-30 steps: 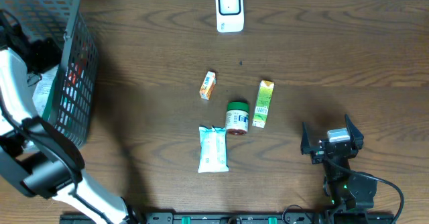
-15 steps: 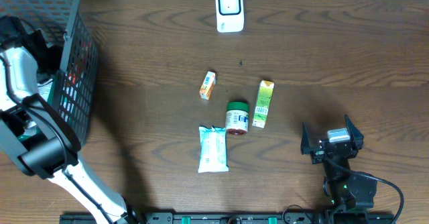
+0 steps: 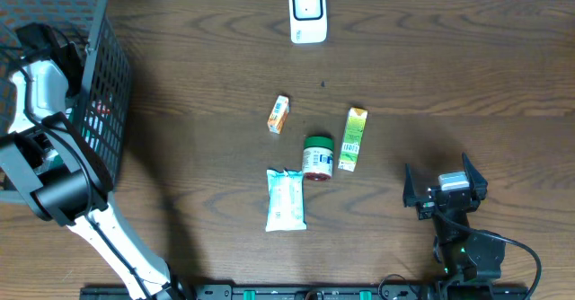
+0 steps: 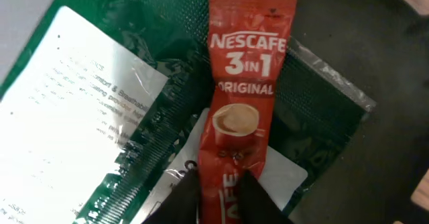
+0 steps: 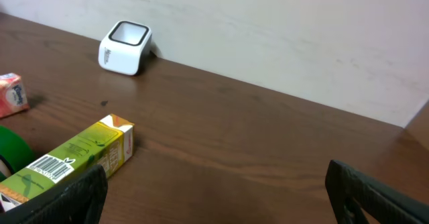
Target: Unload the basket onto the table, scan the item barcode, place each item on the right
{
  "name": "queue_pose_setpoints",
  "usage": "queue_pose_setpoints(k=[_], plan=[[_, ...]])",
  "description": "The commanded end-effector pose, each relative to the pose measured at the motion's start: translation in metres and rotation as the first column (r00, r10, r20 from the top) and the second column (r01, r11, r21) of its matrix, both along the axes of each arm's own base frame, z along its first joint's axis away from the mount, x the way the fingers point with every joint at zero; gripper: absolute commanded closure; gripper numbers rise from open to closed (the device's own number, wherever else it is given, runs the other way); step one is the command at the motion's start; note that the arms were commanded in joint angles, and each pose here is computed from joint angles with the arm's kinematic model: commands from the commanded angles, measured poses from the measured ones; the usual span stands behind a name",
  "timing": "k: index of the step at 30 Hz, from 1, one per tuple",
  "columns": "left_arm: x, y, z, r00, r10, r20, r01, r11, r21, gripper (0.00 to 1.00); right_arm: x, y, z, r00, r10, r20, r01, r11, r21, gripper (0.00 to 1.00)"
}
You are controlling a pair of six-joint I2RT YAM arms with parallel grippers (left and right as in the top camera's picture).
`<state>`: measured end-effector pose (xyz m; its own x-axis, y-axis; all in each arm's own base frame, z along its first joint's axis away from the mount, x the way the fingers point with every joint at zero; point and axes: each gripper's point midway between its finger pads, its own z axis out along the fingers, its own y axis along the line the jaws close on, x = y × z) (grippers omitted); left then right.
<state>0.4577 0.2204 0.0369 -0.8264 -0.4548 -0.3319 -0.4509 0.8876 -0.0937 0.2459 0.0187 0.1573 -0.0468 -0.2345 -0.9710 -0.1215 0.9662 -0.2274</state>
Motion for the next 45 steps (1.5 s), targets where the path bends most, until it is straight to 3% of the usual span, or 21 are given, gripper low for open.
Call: queue_pose_setpoints(k=[1,5,10,14,20,21,24,26,27,33,45], plan=[[-0.001,0.003,0.001,1.000,0.024,-0.011,-0.024,1.000,0.013,0.87,0.000,0.001,-0.001,1.000,0.002,-0.002,-0.002,1.000,0.014,0.01],[-0.003,0.012,0.031,0.999,0.042,0.024,-0.044,0.996,0.071,0.91,0.000,0.001,-0.001,1.000,0.002,-0.002,-0.002,1.000,0.014,0.01],[-0.029,0.032,0.072,0.994,0.108,-0.003,-0.105,0.973,0.204,0.91,0.000,0.001,-0.001,1.000,0.002,-0.002,-0.002,1.000,0.014,0.01],[-0.056,0.041,0.069,0.985,0.134,-0.113,-0.100,0.960,0.263,0.91,0.000,0.001,-0.001,1.000,0.002,-0.003,-0.002,1.000,0.014,0.01],[-0.079,0.032,0.043,0.971,0.074,-0.229,-0.018,0.971,0.240,0.87,0.000,0.001,-0.001,1.000,0.002,-0.002,-0.002,1.000,0.014,0.01],[-0.082,0.031,0.040,0.969,0.073,-0.237,-0.016,0.972,0.236,0.83,0.000,0.001,-0.001,1.000,0.002,-0.002,-0.002,1.000,0.014,0.01],[-0.082,0.030,0.038,0.968,0.073,-0.239,-0.015,0.972,0.233,0.40,0.000,0.001,-0.001,1.000,0.002,-0.003,-0.002,1.000,0.014,0.01],[-0.080,0.031,0.039,0.971,0.073,-0.227,-0.018,0.972,0.236,0.23,0.000,0.001,-0.001,1.000,0.002,-0.002,-0.002,1.000,0.014,0.01],[-0.078,0.031,0.039,0.972,0.071,-0.222,-0.017,0.972,0.235,0.21,0.000,0.001,-0.001,1.000,0.002,-0.002,-0.002,1.000,0.014,0.01],[-0.062,0.015,0.036,0.987,-0.012,-0.159,0.036,0.988,0.147,0.17,0.000,0.001,-0.001,1.000,0.002,-0.002,-0.002,1.000,0.014,0.01],[-0.066,0.008,0.006,0.971,-0.085,-0.222,0.115,0.985,0.125,0.16,0.000,0.001,-0.001,1.000,0.002,-0.003,-0.002,1.000,0.014,0.01]])
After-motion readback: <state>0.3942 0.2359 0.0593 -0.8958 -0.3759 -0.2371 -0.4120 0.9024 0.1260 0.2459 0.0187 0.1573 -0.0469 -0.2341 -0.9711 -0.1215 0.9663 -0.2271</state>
